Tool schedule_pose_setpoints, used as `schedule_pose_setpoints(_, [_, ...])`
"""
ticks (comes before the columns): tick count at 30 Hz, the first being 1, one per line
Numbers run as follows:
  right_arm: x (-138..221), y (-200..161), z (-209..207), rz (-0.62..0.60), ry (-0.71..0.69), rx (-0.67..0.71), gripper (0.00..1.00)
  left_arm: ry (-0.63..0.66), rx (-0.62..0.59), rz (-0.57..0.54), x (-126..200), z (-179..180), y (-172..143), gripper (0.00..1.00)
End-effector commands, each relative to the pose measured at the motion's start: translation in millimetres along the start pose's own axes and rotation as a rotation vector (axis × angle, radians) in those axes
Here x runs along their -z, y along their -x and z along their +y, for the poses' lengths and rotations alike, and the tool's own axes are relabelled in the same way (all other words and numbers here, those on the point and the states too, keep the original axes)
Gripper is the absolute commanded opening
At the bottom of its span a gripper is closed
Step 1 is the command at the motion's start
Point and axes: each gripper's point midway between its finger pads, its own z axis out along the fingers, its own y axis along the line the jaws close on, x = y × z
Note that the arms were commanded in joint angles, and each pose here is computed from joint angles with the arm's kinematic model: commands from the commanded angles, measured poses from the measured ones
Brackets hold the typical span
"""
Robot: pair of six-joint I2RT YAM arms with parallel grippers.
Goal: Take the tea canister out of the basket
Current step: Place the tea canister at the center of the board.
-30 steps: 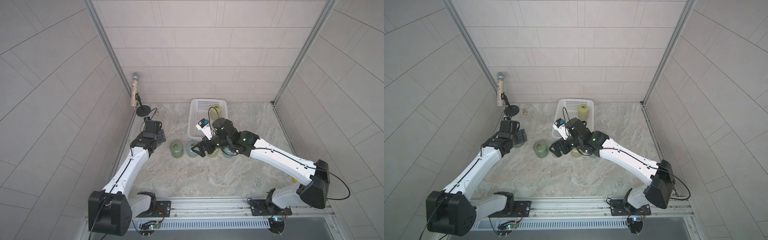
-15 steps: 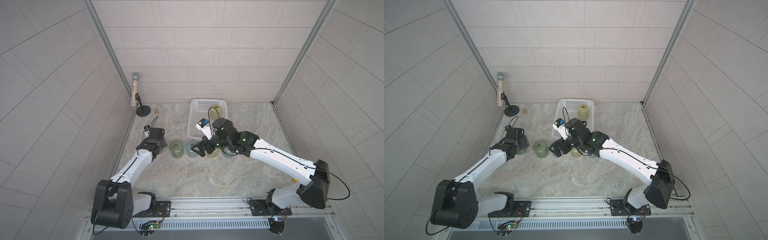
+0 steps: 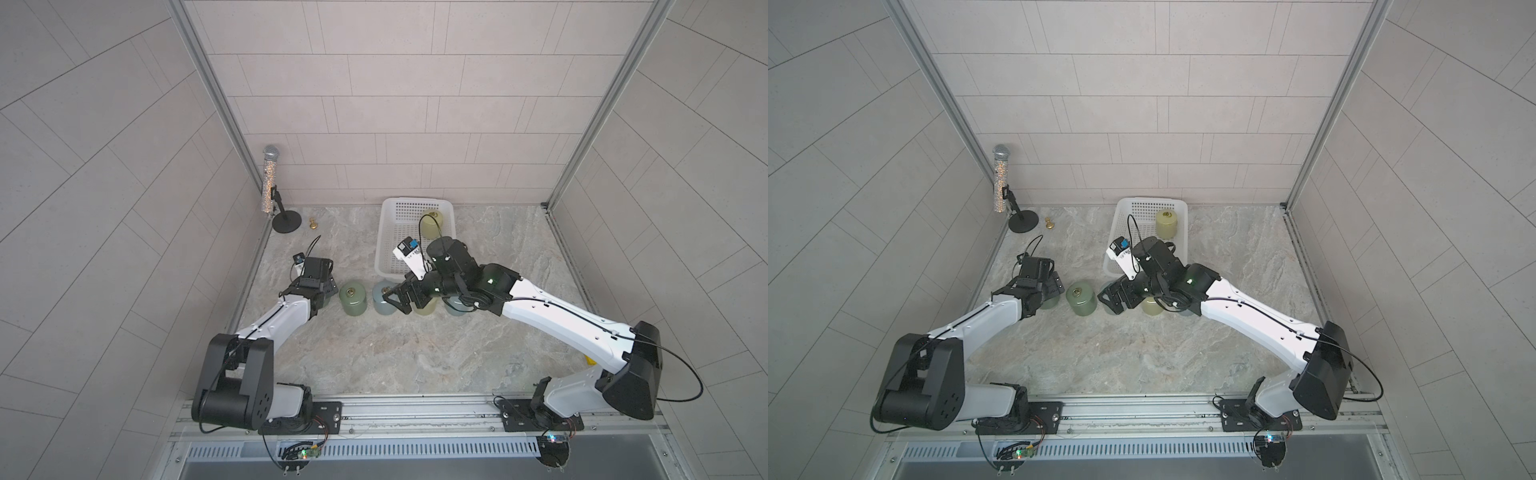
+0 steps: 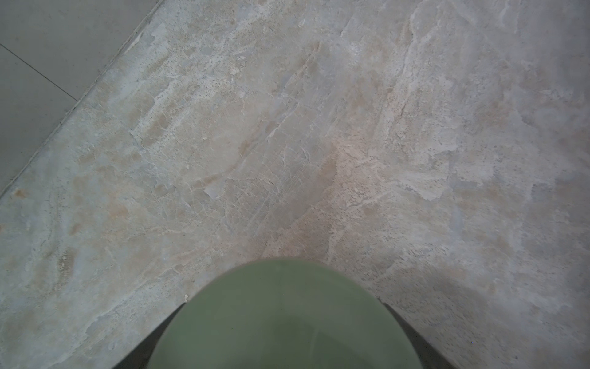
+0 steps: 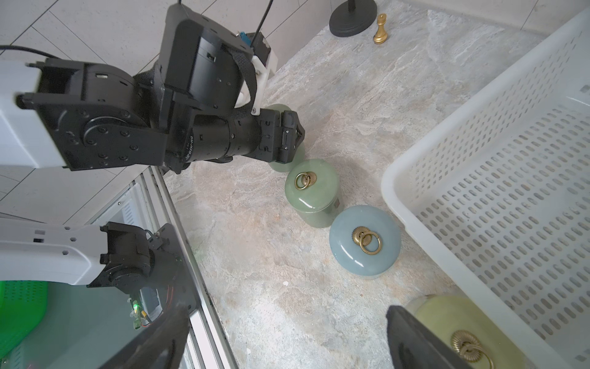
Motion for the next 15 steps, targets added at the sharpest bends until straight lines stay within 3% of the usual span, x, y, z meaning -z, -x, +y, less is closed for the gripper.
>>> schedule_pose_setpoints(1, [9.8,0.7,1.6,-0.019,-0.007,0.001,1.0,-0.017,0.033,-0.066,0.8,-7.8,20.6,0.8])
schedule_pose_setpoints(15, [11.8,0.0,0.0,-0.023,-0.016,0.001,1.0,0.022,0.019,-0.016,-1.2,-1.2,3.5,0.81])
